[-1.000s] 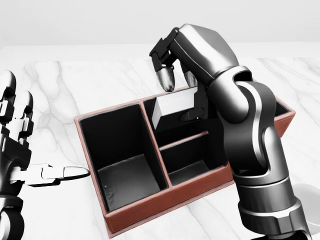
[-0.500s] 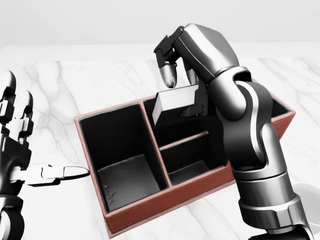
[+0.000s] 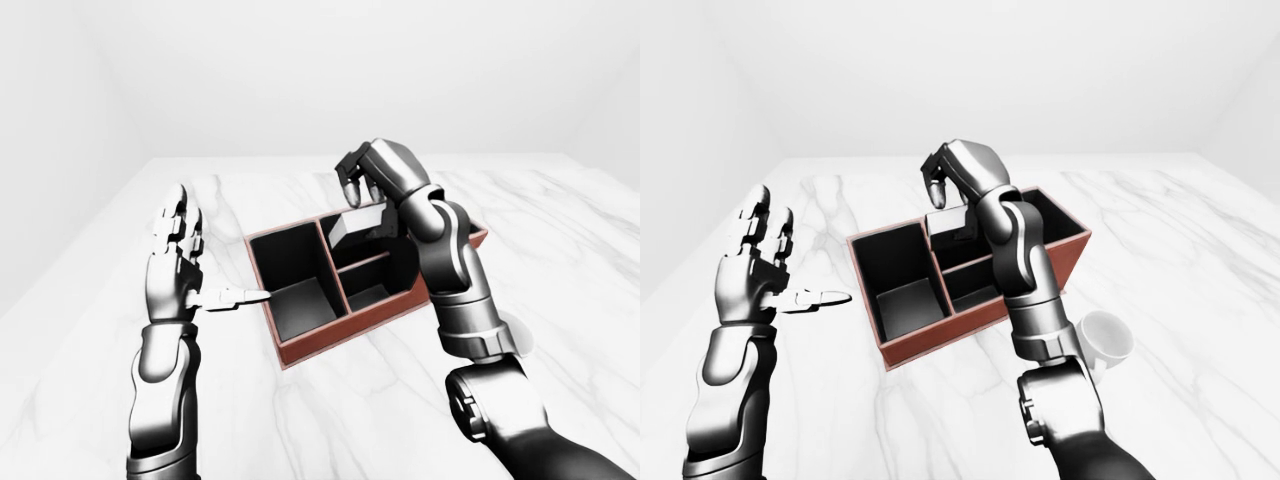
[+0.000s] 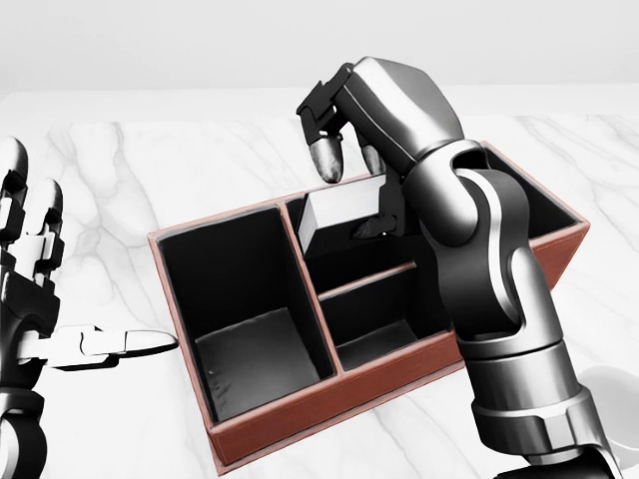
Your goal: Pick up the book and place it in the front compartment of the caddy.
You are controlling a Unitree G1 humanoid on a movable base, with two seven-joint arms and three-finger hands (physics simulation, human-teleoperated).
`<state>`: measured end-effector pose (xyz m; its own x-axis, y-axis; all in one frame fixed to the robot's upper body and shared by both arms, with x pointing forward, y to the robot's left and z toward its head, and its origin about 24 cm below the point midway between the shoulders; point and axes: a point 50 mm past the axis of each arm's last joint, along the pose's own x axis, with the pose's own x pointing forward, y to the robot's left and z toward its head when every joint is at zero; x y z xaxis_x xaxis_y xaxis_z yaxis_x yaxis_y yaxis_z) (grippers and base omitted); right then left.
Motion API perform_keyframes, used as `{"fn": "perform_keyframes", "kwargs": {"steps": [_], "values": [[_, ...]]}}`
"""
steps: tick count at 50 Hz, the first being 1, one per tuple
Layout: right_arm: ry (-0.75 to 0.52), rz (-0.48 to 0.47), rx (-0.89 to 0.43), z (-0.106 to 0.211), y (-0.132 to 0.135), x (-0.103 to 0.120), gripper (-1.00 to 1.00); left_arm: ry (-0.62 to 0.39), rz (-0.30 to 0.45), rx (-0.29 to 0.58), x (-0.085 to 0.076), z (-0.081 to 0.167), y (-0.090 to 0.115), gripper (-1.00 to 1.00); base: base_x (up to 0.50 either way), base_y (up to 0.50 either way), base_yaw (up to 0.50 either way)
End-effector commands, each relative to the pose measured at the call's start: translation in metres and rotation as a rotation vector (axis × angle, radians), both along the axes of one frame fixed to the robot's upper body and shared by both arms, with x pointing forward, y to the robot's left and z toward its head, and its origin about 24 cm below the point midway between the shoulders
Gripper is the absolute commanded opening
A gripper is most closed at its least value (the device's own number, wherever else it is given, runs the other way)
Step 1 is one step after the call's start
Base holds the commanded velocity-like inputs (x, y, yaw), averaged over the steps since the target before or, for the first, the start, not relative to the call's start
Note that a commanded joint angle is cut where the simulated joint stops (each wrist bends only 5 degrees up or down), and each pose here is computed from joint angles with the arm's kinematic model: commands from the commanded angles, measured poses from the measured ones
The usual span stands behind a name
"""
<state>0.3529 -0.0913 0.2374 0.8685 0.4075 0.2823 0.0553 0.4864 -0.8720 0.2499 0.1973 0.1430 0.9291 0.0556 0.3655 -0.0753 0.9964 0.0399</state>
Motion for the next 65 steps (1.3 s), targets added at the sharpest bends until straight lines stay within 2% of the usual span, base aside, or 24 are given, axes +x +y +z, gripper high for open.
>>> {"fn": "perform_keyframes", "kwargs": {"steps": [1,23,46,65], "values": [[-0.04,-0.001,-0.001,0.002,0.0,0.002,-1.0,-0.002,-0.001,0.004,-0.001,0.0,0.0,0.96,0.0,0.0,0.0],[-0.05,-0.028,-0.006,0.003,-0.008,0.011,-1.0,0.011,0.001,0.005,0.001,-0.002,0.0,0.96,0.0,0.0,0.0],[-0.028,-0.08,0.001,-0.011,-0.015,0.027,-1.0,-0.001,0.001,0.006,0.0,0.0,0.0,0.96,0.0,0.0,0.0],[-0.013,-0.101,0.004,-0.019,-0.015,0.031,-1.0,0.005,0.003,0.004,0.001,-0.001,0.0,0.96,0.0,0.0,0.0]]}}
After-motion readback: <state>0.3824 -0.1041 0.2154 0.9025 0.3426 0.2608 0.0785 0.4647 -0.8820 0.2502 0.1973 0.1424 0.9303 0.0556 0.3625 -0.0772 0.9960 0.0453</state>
